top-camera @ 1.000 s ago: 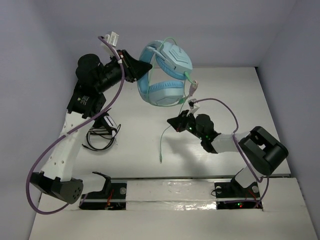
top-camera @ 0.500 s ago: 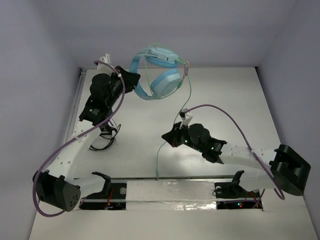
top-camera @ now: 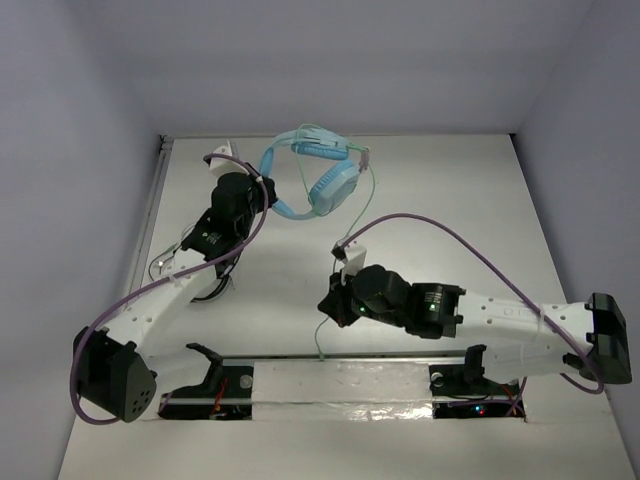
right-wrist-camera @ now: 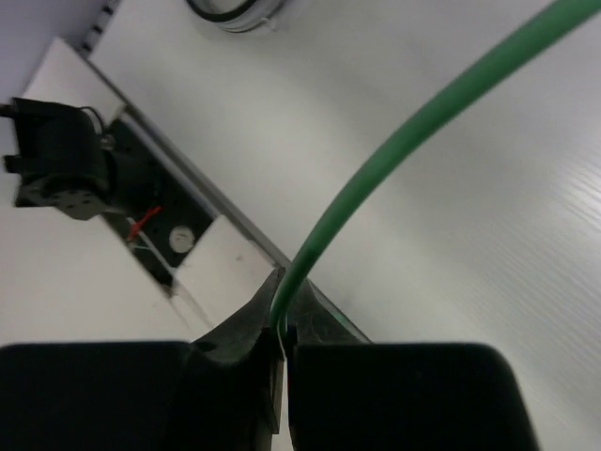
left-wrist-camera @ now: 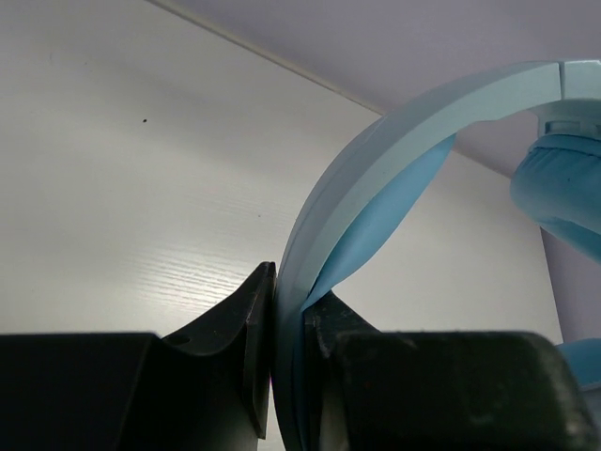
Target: Wrap the headphones
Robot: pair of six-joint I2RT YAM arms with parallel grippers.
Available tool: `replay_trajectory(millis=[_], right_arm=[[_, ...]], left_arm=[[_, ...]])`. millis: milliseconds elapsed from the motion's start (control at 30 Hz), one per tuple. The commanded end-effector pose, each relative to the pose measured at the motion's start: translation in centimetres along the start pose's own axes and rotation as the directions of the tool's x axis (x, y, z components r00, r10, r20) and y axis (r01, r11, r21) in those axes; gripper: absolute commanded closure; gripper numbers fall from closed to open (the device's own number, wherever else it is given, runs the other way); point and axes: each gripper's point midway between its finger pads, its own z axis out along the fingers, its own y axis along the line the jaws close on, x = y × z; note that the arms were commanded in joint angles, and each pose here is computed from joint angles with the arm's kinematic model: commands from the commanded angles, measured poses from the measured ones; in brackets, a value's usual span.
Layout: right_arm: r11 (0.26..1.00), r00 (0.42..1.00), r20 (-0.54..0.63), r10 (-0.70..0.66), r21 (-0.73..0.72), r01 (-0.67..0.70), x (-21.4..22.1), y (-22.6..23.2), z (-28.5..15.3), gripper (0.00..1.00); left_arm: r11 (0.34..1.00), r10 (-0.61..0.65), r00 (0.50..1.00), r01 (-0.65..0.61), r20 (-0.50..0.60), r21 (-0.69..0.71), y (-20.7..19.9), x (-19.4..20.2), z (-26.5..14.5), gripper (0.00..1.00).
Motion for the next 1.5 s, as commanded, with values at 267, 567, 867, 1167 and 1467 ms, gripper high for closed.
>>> replay_trajectory(millis=[267,567,867,1167,1467], right_arm=[[0.981,0.999,0.007,-0.034,0.189,0.032,-0.1,-4.2,-1.2,1.00],[0.942,0.988,0.156,0.020,0.328,-0.071,-2.0,-9.3,-3.2,1.00],[0.939,0.949,0.314,-0.013,0.330,-0.096,-8.1,-9.2,-8.5,1.00],[0.901,0.928,0.372,-0.014,0.408,-0.150,-11.0,-14.7,-9.1,1.00],[0.874,0.892,0.451,0.019,0.425,-0.234,-14.3,-18.3,-8.9,1.00]], left_arm=[[0.949,-0.161,0.987,0.148,0.025,0.278,-7.6,-5.6,-2.2,1.00],[0.887,-0.137,0.983,0.178,-0.126,0.427,-9.1,-5.1,-3.4,1.00],[0.962,0.041,0.972,0.024,-0.230,0.271,-4.0,0.0,-1.4,1.00],[0.881,0.203,0.903,0.001,-0.380,0.474,-5.4,3.6,-4.9,1.00],[0.875,0.327,0.860,-0.119,-0.392,0.470,-2.7,4.0,-6.8,1.00]])
